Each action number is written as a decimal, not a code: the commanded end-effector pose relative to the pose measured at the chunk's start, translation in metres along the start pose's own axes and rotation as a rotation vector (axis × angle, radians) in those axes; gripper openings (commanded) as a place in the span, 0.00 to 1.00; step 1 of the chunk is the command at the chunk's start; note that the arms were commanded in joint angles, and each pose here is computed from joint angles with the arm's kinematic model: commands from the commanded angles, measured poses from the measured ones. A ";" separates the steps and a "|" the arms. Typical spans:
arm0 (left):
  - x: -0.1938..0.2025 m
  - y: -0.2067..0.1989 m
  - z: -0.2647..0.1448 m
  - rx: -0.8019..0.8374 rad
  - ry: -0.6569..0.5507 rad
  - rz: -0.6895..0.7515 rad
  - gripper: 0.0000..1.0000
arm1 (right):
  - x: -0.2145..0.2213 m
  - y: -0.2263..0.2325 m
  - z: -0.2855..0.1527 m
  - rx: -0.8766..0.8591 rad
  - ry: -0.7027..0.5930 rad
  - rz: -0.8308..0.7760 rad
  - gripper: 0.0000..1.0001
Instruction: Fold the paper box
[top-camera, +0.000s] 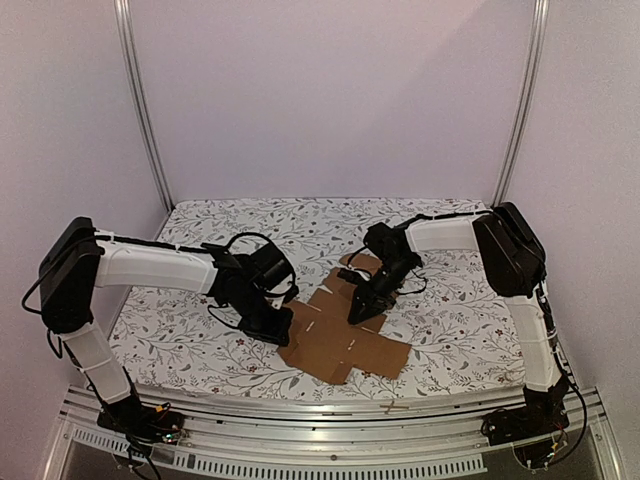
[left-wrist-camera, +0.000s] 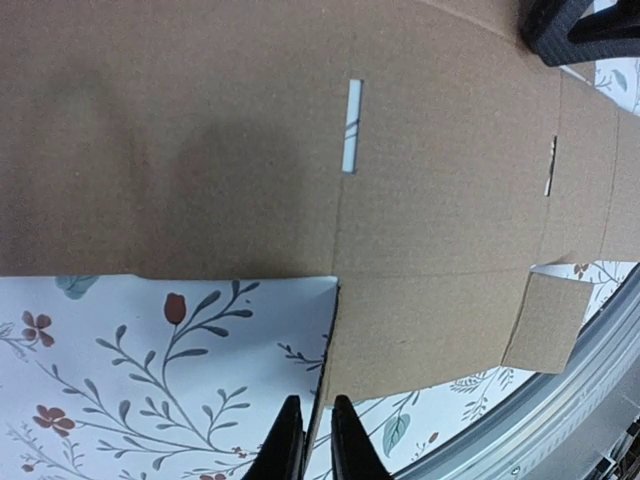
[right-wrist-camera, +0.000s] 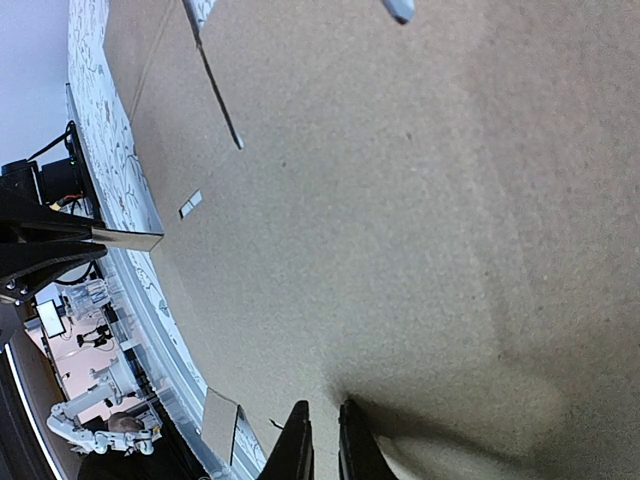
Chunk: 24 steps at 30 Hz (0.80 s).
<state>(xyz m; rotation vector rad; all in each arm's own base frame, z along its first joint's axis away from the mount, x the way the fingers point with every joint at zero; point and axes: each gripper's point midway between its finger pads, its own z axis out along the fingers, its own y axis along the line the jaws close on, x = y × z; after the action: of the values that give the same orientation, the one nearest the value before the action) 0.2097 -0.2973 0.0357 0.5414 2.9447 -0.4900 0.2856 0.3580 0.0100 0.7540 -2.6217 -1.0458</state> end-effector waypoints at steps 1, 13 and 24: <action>-0.002 -0.017 -0.001 0.066 -0.014 0.011 0.10 | 0.017 -0.067 0.032 0.187 0.064 0.063 0.09; 0.007 -0.049 0.017 -0.052 0.002 0.039 0.10 | 0.017 -0.067 0.032 0.189 0.063 0.064 0.09; 0.012 -0.054 -0.007 -0.151 -0.045 0.089 0.24 | 0.017 -0.068 0.032 0.187 0.064 0.067 0.09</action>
<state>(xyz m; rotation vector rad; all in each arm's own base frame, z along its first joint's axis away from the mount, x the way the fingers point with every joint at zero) 0.1778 -0.3512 0.0432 0.6250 2.9119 -0.3415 0.2859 0.3588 0.0099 0.7559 -2.6201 -1.0526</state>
